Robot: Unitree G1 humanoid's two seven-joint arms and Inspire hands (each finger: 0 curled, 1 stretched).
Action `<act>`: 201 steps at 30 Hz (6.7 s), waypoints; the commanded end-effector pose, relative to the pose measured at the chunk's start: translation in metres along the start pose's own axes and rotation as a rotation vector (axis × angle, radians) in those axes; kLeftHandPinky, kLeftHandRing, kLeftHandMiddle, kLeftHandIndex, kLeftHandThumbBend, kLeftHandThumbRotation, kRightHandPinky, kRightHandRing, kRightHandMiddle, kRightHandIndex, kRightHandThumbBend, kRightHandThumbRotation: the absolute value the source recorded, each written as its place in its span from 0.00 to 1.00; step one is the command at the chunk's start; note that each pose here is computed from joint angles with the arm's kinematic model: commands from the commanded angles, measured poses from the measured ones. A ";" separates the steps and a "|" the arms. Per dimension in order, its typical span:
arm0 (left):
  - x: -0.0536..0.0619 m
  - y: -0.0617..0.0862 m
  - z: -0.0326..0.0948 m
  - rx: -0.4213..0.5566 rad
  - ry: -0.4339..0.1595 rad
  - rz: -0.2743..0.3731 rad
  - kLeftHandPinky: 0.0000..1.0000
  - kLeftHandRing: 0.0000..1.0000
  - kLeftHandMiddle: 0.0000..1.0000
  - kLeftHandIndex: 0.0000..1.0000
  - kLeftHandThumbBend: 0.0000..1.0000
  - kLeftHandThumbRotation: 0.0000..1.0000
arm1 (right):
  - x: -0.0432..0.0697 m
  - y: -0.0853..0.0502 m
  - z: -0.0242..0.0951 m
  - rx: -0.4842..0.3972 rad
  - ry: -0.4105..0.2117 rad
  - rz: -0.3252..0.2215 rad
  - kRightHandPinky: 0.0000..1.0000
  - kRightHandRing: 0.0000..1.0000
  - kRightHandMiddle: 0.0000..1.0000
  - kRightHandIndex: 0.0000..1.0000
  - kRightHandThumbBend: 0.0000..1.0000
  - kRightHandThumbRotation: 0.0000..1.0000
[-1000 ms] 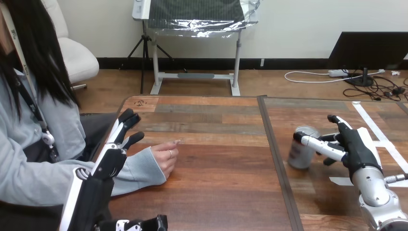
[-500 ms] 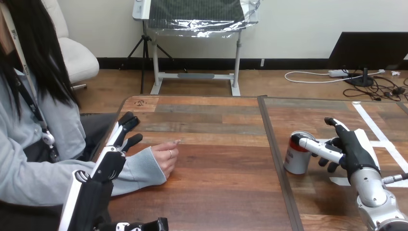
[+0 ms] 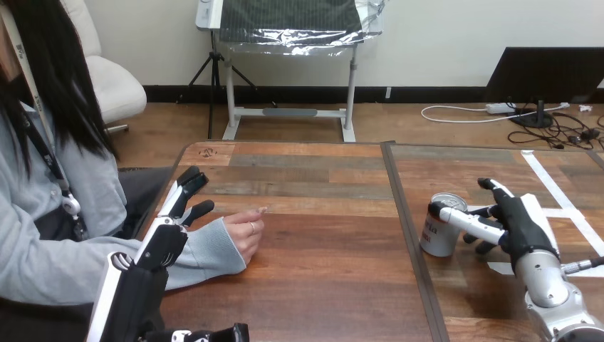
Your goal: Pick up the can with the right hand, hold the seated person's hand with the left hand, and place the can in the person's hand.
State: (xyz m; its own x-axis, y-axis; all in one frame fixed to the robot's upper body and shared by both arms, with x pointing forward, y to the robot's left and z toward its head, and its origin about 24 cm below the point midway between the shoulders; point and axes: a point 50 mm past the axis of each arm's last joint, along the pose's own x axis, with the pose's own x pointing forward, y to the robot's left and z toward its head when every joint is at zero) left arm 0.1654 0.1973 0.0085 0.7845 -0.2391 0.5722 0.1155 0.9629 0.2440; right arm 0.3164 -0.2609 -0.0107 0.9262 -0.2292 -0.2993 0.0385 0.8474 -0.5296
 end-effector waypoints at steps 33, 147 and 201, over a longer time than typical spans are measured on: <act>0.012 0.007 0.006 0.009 -0.057 -0.005 0.92 0.99 0.98 0.91 1.00 0.54 | 0.010 0.005 0.037 0.011 -0.109 0.007 0.54 0.70 0.79 0.94 1.00 0.51; 0.017 -0.006 0.006 0.017 -0.101 0.009 0.87 0.94 0.96 0.92 1.00 0.50 | 0.016 0.000 0.059 -0.017 -0.102 -0.213 0.45 0.49 0.52 0.50 0.87 0.00; 0.026 0.003 0.000 0.233 0.069 0.119 0.87 0.94 0.95 0.95 1.00 0.44 | 0.014 0.007 0.079 0.022 -0.255 -0.207 0.35 0.41 0.50 0.50 0.87 0.00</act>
State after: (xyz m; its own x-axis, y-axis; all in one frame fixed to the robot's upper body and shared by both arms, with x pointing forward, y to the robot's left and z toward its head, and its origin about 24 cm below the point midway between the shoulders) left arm 0.1755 0.1925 0.0071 0.8660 -0.1209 0.4852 -0.0593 0.9386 0.3398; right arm 0.3359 -0.2265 0.0029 0.9394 -0.3076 -0.1512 0.1717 0.8041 -0.5691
